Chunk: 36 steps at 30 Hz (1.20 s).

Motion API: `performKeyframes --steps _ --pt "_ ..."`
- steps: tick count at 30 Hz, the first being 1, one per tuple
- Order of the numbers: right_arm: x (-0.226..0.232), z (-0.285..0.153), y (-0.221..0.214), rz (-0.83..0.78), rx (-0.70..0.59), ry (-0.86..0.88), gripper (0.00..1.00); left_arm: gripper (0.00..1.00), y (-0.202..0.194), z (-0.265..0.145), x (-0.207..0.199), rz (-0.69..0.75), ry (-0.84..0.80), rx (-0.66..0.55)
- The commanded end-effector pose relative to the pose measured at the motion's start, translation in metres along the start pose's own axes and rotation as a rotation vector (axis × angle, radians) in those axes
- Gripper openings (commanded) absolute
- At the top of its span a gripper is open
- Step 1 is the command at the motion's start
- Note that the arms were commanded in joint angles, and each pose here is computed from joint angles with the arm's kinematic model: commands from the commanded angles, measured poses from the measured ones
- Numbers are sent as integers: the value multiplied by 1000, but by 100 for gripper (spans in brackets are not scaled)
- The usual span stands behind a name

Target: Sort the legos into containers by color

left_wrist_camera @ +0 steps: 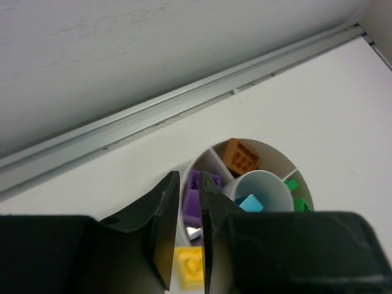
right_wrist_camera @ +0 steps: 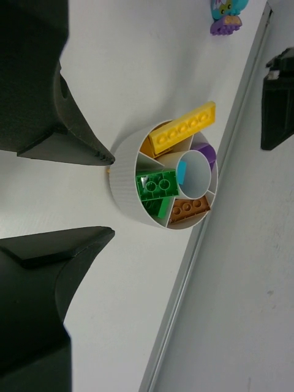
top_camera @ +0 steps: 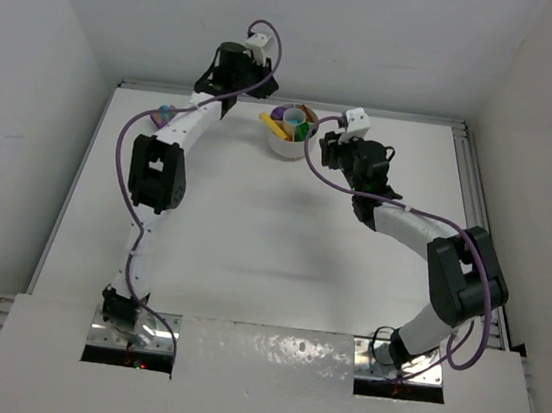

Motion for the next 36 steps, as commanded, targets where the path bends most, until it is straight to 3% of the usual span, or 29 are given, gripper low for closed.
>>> performKeyframes --steps 1,3,5,6,9,12,15,18,21,25,32,36 --pt "1 -6 34 -4 -86 6 44 19 79 -67 68 9 164 -128" --pt "2 -7 34 -2 -77 7 45 39 78 -98 113 16 278 -100" --pt "2 -9 36 11 -78 6 45 52 62 -121 148 77 392 -30" --pt "2 -9 35 17 -72 8 45 67 63 -137 163 108 445 -14" --pt "8 -10 36 5 -58 26 45 77 26 -166 206 166 598 124" --pt "15 -11 33 -4 -42 48 46 81 -15 -184 230 141 641 249" --pt "19 -11 29 -1 -32 67 46 75 -41 -191 241 121 629 309" --pt "19 -12 24 -1 -14 70 46 74 -57 -187 234 250 478 366" --pt "19 -13 20 -1 6 71 47 81 -80 -187 227 321 336 440" --pt "21 -14 17 4 16 78 47 86 -109 -186 232 413 175 479" --pt "29 -12 14 9 34 107 47 88 -120 -162 248 472 171 430" --pt "30 -14 12 8 47 107 47 84 -141 -157 249 448 154 457"
Point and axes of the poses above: each gripper's point midway between its finger pads, its own z axis out along the fingers, its own x axis along the line the jaws close on, y = z × x, the point moved 2 cm from there along -z, back along the fingers, and after that the axes turned 8 degrees about z, right-handed, at the moved point
